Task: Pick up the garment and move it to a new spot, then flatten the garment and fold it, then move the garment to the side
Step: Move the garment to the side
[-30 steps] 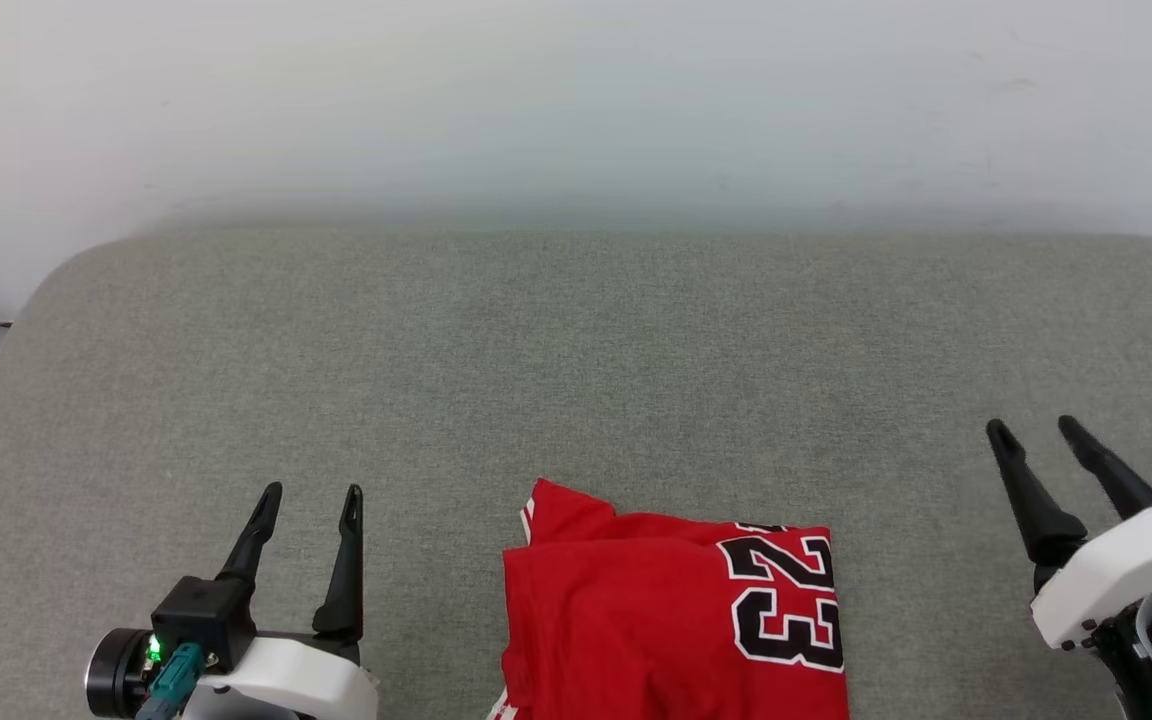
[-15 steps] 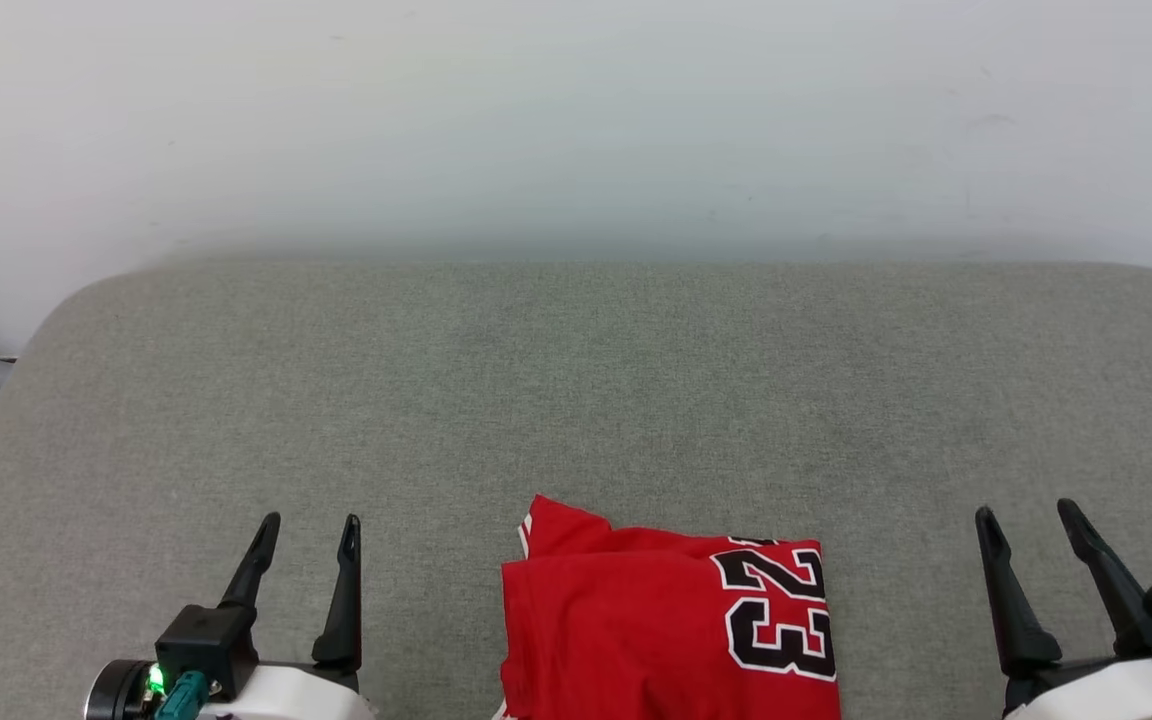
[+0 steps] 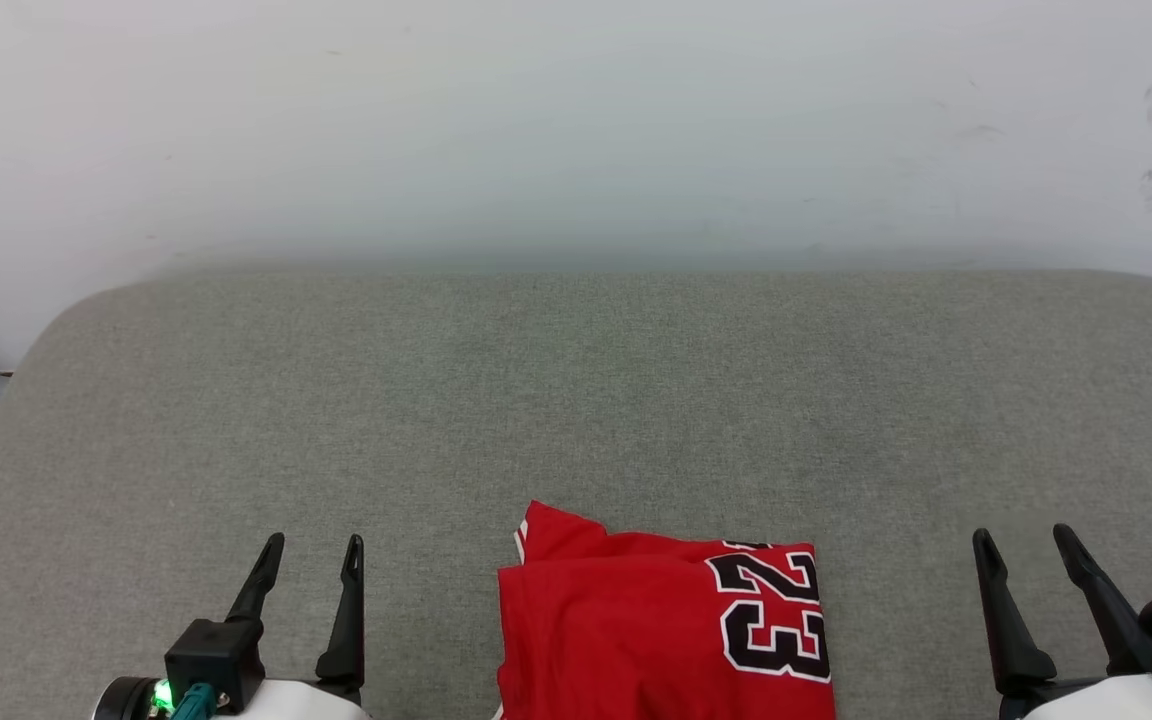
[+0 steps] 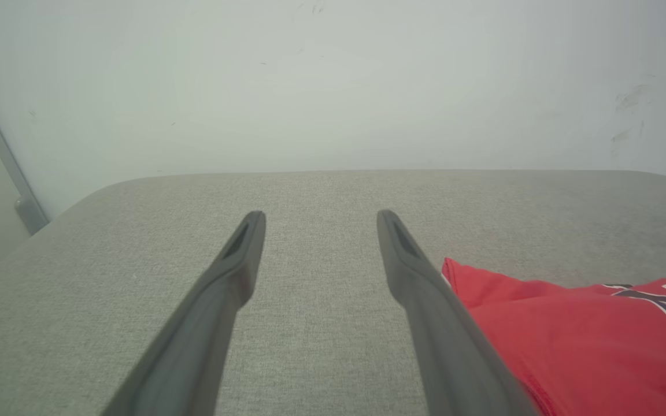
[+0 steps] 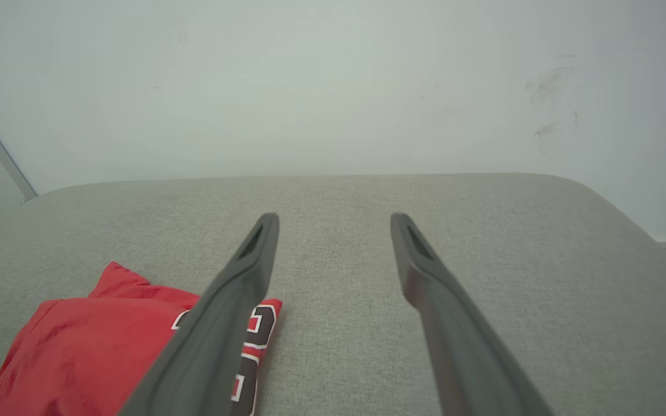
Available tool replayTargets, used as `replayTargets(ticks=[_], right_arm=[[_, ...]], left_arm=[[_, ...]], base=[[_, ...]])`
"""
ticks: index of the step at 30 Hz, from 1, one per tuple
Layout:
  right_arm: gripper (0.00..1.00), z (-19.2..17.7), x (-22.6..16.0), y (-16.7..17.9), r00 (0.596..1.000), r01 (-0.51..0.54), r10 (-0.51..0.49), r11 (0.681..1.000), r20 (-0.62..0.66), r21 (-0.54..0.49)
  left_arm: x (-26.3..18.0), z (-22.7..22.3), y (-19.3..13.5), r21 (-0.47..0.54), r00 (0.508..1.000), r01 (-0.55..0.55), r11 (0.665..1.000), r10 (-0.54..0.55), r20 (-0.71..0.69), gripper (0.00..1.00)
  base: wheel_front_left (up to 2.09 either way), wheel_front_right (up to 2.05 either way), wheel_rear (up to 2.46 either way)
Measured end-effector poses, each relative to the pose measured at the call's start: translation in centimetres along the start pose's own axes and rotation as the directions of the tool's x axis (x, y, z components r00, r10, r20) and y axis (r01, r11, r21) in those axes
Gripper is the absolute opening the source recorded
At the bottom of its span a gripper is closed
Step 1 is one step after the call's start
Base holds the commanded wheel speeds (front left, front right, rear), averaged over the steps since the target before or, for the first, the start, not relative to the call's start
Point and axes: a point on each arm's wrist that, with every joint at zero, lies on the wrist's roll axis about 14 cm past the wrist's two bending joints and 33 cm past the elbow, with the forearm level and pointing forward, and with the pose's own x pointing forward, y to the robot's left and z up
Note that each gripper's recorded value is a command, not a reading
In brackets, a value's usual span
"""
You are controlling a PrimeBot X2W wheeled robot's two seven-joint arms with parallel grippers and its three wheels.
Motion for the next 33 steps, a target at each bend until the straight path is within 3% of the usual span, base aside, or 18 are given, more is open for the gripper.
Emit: replayTargets(ticks=[5,10,15,18,21,27,33], right_arm=[[1.00,-1.9,0.0,-1.0,0.997,0.037,-0.031,0.996,-0.076,0.079],[1.00,-6.1,0.0,-3.7,0.959,0.098,-0.051,0.983,-0.280,0.157],[1.00,-11.1,0.0,-4.0,0.846,0.127,0.020,0.963,-0.532,0.238],[1.00,-13.2,0.3,-2.8,0.778,0.119,0.092,0.950,-0.621,0.290],[1.00,-14.4,1.1,-0.3,0.727,0.092,0.193,0.923,-0.659,0.373],[1.00,-15.5,2.3,6.0,0.637,0.058,0.419,0.811,-0.648,0.582],[1.00,-17.9,1.6,7.6,0.510,0.083,0.489,0.791,-0.708,0.606]], left_arm=[[0.2,-0.2,0.0,-0.003,1.000,0.002,1.000,-0.002,-0.007,1.00],[0.6,-0.1,-0.4,-0.026,1.000,0.002,1.000,-0.002,0.000,1.00],[1.6,0.3,-0.5,-0.042,1.000,0.000,0.999,0.001,0.017,1.00],[1.8,-0.2,-0.1,-0.049,1.000,-0.014,0.999,0.014,0.002,1.00],[2.4,0.0,0.3,-0.047,1.000,-0.017,0.999,0.018,0.009,1.00],[2.9,-0.8,1.3,-0.040,0.999,-0.046,0.998,0.045,-0.013,1.00],[3.2,-1.5,2.0,-0.033,0.998,-0.063,0.997,0.062,-0.033,1.00]], base=[[0.00,0.00,0.00],[0.00,0.00,0.00],[0.00,0.00,0.00],[0.00,0.00,0.00],[0.00,0.00,0.00],[0.00,0.00,0.00],[0.00,0.00,0.00]])
